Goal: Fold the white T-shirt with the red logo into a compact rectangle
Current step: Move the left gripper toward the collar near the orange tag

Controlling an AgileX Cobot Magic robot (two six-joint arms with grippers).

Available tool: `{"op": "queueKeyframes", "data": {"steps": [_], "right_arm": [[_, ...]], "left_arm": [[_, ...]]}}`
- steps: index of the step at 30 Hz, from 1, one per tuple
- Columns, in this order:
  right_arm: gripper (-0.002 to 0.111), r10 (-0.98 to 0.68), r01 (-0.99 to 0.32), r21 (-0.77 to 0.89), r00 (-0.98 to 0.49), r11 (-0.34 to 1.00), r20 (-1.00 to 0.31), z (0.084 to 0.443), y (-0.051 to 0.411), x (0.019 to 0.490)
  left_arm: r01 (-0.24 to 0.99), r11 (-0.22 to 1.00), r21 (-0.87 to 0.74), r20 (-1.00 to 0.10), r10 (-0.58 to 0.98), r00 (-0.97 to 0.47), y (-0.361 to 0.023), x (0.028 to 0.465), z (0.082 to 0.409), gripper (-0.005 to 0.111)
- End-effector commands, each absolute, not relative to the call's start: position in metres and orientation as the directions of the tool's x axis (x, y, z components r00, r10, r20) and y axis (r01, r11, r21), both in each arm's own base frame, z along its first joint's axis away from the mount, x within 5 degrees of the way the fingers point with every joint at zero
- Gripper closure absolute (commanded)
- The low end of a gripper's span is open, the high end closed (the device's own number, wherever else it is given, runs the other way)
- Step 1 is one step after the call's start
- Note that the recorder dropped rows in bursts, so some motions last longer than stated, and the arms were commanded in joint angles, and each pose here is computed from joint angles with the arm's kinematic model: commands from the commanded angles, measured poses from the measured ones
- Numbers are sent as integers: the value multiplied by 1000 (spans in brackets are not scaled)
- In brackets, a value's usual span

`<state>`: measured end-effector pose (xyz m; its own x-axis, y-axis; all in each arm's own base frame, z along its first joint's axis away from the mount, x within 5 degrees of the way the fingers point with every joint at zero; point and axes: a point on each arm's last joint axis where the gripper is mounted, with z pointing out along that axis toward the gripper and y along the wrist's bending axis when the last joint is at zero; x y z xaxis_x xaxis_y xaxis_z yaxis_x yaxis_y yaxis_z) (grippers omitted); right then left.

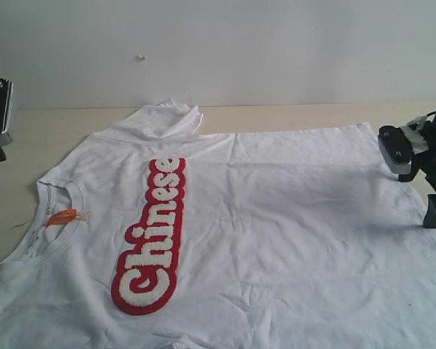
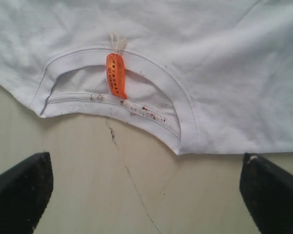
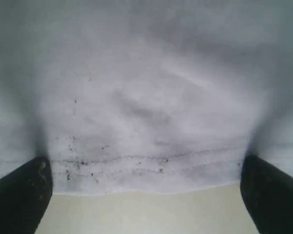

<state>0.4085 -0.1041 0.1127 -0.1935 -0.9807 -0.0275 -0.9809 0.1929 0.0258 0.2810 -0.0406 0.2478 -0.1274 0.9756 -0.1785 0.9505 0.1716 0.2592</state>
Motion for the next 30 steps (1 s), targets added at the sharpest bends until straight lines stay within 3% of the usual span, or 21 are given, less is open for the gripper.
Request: {"op": "queueKeyframes", "data": {"steps": [1,10,15,30], "right_arm": [[4,-975,-979,-9,-205,206,-83,124,-100,410],[4,-977,-979,-17,-200,201,-76,123,-100,411],[4,-974,-973,62,-223,220,-42,98,-103,407],[4,-983,-983,35,-183,183,-9,98,-107,409]], "left_arm": [[950,174,258,-186,974,-127,-42,280,247,3],[950,174,258,-186,974,-127,-42,280,247,3],[950,174,258,-186,974,-127,-42,280,247,3],[950,174,258,-186,974,-127,-42,280,247,3]]}}
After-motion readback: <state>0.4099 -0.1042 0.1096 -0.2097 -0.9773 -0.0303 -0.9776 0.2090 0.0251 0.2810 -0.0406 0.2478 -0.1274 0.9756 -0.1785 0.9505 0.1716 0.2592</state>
